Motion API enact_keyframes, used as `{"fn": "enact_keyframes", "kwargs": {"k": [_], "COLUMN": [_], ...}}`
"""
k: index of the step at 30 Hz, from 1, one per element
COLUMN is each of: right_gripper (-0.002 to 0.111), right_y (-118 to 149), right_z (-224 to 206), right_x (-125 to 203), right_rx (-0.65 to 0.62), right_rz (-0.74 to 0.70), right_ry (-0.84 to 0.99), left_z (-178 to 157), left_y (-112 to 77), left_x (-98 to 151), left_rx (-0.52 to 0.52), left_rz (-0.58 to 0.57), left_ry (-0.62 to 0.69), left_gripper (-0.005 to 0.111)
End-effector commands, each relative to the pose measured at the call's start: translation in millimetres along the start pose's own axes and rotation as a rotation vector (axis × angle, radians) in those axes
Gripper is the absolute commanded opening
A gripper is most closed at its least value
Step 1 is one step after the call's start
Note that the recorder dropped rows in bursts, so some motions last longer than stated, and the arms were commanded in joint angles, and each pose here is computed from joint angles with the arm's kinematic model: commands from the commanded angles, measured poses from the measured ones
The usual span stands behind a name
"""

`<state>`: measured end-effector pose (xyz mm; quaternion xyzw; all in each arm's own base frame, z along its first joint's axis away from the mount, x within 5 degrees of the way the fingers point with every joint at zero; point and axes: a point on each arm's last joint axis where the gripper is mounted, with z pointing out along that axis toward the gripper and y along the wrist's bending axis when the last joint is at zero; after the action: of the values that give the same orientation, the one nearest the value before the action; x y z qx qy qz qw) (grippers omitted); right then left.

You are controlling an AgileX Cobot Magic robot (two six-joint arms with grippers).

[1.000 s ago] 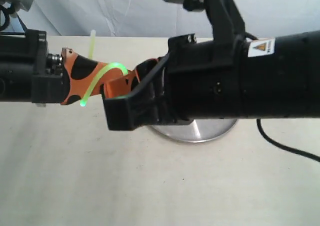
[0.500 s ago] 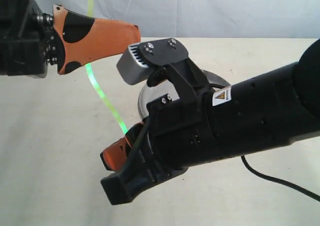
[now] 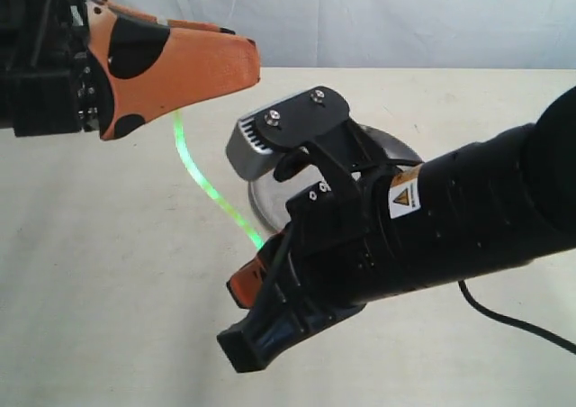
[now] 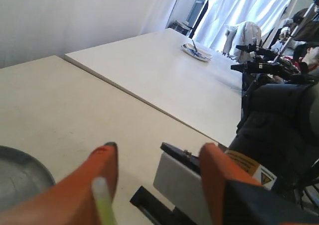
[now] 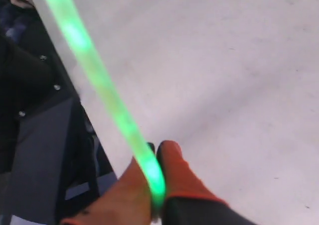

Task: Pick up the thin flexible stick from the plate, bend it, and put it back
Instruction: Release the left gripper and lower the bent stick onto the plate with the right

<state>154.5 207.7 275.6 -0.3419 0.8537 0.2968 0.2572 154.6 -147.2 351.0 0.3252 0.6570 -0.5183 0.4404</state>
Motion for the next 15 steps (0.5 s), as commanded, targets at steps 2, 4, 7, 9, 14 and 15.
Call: {"fn": "enact_keyframes", "kwargs": {"k": [2, 4, 7, 9, 14, 15], "right_gripper": [-0.001, -0.001, -0.001, -0.001, -0.001, -0.001], "right_y": [-18.1, -27.6, -43.1, -50.8, -74.9, -85.5], "right_z": [-2.0, -2.7, -3.5, -2.1, 9.8, 12.6], "right_x": [5.1, 9.2, 16.2, 18.2, 19.4, 20.0], "right_rx": [0.190, 0.292, 0.454, 0.528, 0.626, 0.641], "right_rz": [0.010, 0.006, -0.020, -0.063, -0.081, -0.052], "right_ry": [0.052, 0.101, 0.197, 0.241, 0.300, 0.310], "left_z": [-2.7, -6.9, -15.0, -21.7, -38.8, -41.4], "left_y": [-0.8, -4.1, -11.4, -17.9, -29.8, -32.9], "left_x": [-7.3, -14.2, -27.6, -35.8, -45.1, -45.2], "left_rx": [-0.044, -0.083, -0.148, -0.188, -0.289, -0.293], "left_rz": [0.006, 0.043, 0.134, 0.193, 0.276, 0.298], "left_ry": [-0.046, -0.070, -0.100, -0.122, -0.188, -0.188], "left_gripper": [0.062, 0.061, 0.061, 0.061, 0.054, 0.052]}}
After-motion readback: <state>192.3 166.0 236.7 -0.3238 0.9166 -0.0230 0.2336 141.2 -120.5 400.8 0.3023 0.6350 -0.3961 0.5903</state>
